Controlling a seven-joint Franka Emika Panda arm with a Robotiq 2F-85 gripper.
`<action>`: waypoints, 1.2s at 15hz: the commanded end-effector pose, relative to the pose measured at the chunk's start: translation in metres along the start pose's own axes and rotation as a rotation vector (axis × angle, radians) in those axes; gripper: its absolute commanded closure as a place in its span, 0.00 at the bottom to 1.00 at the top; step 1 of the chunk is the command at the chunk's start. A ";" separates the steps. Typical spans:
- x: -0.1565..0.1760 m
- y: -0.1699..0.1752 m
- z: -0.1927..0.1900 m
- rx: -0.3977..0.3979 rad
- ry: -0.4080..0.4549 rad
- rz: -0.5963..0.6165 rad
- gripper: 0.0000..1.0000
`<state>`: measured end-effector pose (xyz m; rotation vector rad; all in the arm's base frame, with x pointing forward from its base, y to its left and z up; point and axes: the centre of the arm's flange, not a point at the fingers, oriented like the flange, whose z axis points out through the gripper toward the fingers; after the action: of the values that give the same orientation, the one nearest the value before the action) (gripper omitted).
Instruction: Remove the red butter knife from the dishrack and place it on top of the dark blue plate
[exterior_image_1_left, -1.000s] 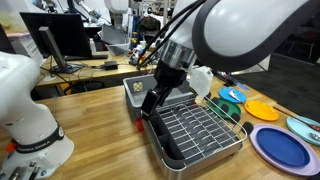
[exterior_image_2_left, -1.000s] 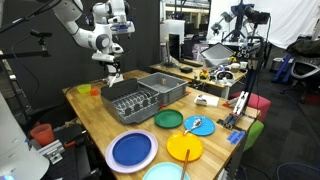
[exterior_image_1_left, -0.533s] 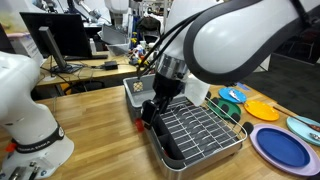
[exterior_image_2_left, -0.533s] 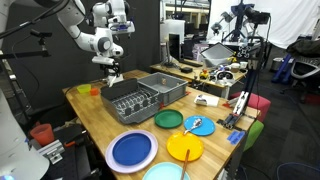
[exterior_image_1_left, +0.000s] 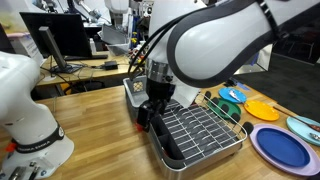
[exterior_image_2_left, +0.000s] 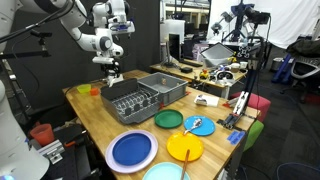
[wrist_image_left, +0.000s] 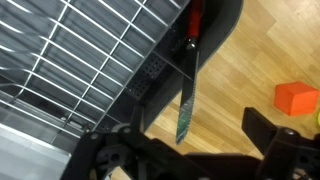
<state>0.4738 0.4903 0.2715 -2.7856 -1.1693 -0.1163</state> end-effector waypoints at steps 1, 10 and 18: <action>0.020 0.000 0.010 -0.026 -0.046 -0.007 0.00; 0.036 0.010 0.029 -0.038 -0.126 0.003 0.00; 0.042 0.013 0.031 -0.034 -0.145 0.012 0.10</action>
<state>0.5079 0.5098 0.2457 -2.8529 -1.1769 0.0490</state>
